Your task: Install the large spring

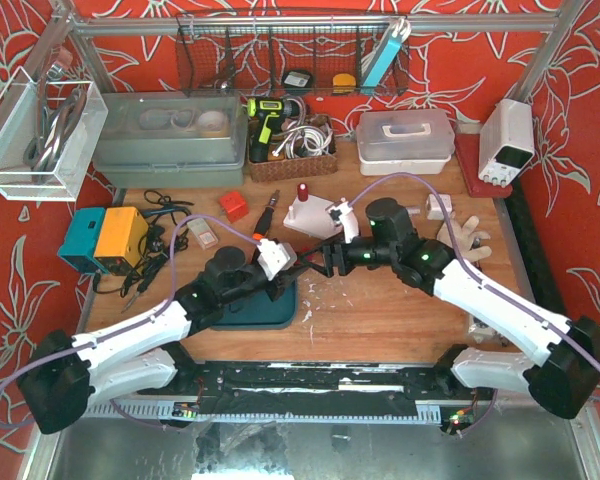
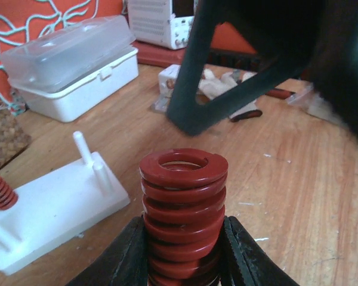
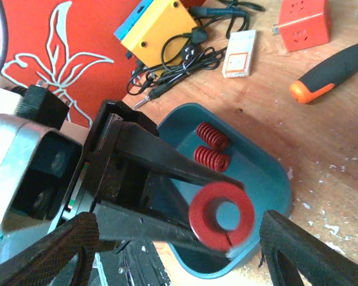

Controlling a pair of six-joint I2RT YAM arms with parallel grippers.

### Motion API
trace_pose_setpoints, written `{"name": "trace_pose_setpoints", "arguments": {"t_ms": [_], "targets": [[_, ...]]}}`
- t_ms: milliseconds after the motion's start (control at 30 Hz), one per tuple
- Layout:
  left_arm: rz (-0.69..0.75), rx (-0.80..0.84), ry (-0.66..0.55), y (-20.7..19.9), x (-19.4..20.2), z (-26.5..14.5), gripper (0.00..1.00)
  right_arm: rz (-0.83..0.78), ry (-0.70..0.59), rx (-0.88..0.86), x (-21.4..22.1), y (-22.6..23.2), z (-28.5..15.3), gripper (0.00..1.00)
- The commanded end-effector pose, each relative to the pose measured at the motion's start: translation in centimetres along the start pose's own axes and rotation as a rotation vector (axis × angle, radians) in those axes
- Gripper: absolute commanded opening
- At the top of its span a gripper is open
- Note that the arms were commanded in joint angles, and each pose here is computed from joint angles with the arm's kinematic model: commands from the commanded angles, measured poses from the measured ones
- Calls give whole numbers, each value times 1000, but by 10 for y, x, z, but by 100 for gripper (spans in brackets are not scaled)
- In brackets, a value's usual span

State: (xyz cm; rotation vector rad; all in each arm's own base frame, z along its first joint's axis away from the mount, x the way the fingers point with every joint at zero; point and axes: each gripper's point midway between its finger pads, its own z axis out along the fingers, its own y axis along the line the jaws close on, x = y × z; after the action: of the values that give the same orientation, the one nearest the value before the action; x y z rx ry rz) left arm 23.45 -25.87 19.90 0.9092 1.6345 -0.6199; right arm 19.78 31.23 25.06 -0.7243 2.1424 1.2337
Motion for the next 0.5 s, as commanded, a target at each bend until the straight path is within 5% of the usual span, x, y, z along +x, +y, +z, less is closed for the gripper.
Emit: {"name": "trace_pose_setpoints", "arguments": {"t_ms": [0,267,467], "targets": [[18,46,-136,-10,-31,0,2,-2,74,5,8,2,13,76],[21,66,-142,-15,-30,6,2,0,104,36,12,-5,24,64],[20,49,-143,-14,-29,9,8,0,94,46,13,-9,26,20]]}}
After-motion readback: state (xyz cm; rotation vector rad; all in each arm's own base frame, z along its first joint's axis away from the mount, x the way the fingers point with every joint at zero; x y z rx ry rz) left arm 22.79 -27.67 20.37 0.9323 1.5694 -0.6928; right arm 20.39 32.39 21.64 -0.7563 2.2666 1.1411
